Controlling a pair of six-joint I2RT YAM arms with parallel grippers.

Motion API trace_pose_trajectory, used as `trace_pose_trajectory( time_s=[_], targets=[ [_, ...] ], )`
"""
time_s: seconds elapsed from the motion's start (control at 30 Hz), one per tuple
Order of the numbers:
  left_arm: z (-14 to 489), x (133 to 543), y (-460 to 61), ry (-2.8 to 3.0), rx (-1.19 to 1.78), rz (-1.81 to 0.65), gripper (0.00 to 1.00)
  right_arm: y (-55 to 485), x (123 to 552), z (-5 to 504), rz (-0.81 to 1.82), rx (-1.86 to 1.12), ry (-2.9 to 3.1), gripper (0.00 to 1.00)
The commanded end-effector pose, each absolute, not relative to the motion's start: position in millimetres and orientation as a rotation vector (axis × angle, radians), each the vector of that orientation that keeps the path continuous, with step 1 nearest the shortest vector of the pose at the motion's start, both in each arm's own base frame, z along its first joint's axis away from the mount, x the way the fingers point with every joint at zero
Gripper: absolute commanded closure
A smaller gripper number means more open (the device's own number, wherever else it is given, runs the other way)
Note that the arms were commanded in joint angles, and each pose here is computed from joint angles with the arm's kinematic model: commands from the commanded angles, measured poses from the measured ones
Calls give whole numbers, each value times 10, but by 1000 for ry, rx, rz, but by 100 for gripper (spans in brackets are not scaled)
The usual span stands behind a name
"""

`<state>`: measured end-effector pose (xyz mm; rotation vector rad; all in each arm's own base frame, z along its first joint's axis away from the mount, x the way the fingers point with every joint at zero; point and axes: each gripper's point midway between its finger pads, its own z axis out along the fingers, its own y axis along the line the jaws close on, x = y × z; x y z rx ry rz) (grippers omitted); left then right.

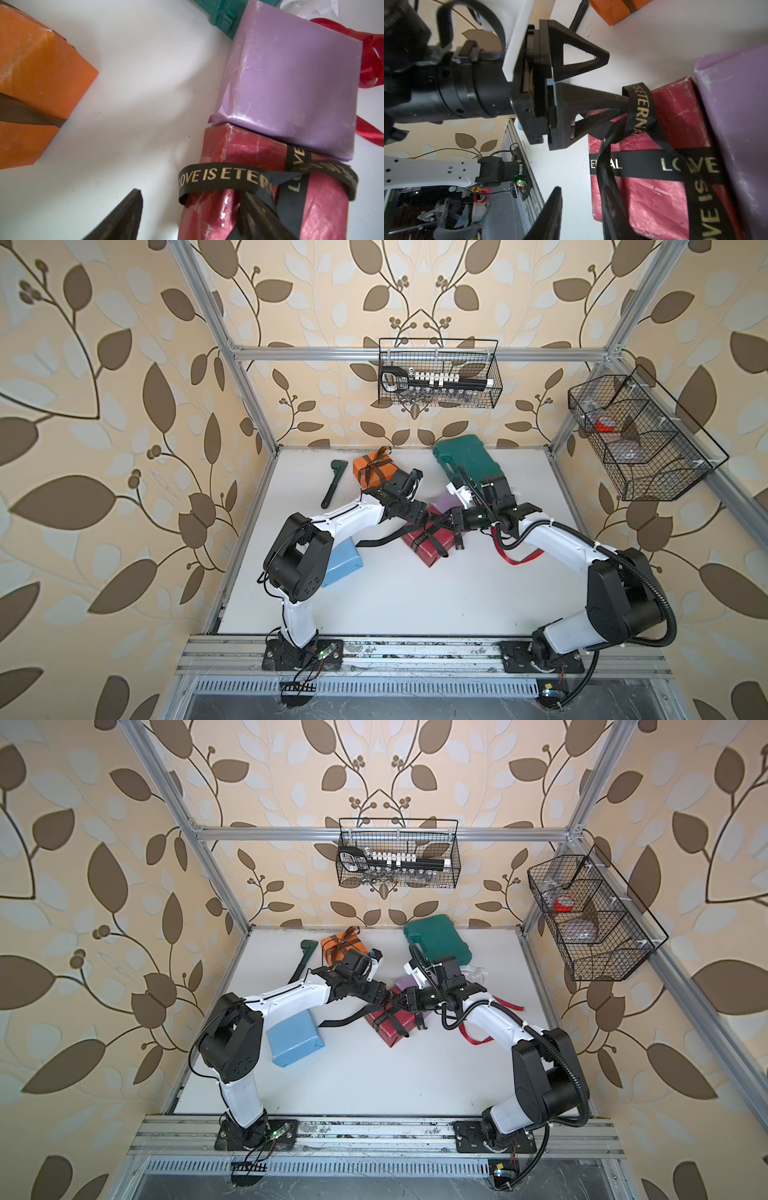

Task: Untie the ribbon bows on the gift boxes
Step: Untie the ribbon from the gift box.

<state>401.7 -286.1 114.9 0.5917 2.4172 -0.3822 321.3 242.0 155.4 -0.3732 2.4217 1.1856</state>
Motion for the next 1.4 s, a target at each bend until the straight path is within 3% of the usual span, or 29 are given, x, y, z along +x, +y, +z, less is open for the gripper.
trace_pose_trajectory(
  time_s=[0.0, 0.2, 0.43, 0.57, 0.63, 0.77, 0.87, 1.2, 1.27, 1.37],
  targets=[
    [1285, 4153, -2961, 2361, 602, -408, 31, 2482, 3103, 1373, 1070, -446, 2477, 66],
    [1342, 4102, -2978, 2347, 602, -446, 46, 2505, 3246, 1231, 962, -476, 2488, 54],
    [1570, 3989, -2995, 2300, 595, -524, 65, 2737, 3303, 1112, 1029, -542, 2488, 53],
    [1549, 3946, -3019, 2312, 600, -558, 81, 2863, 3344, 1048, 1052, -552, 2500, 54],
    [1532, 3930, -3021, 2319, 601, -561, 87, 2914, 3350, 1037, 1071, -558, 2501, 59],
    [1481, 3963, -2940, 2340, 570, -506, 96, 2946, 3290, 1036, 1140, -556, 2506, 86],
    [1438, 4018, -2834, 2367, 517, -449, 100, 2897, 3214, 1065, 1188, -528, 2504, 93],
    [1360, 3986, -2809, 2417, 495, -483, 97, 2434, 3025, 1206, 1179, -378, 2496, 100],
    [1379, 3952, -2821, 2427, 491, -508, 73, 2325, 3013, 1222, 1169, -341, 2489, 100],
    [1406, 3857, -2865, 2441, 501, -563, 45, 2227, 2998, 1277, 1163, -315, 2465, 100]
  ],
)
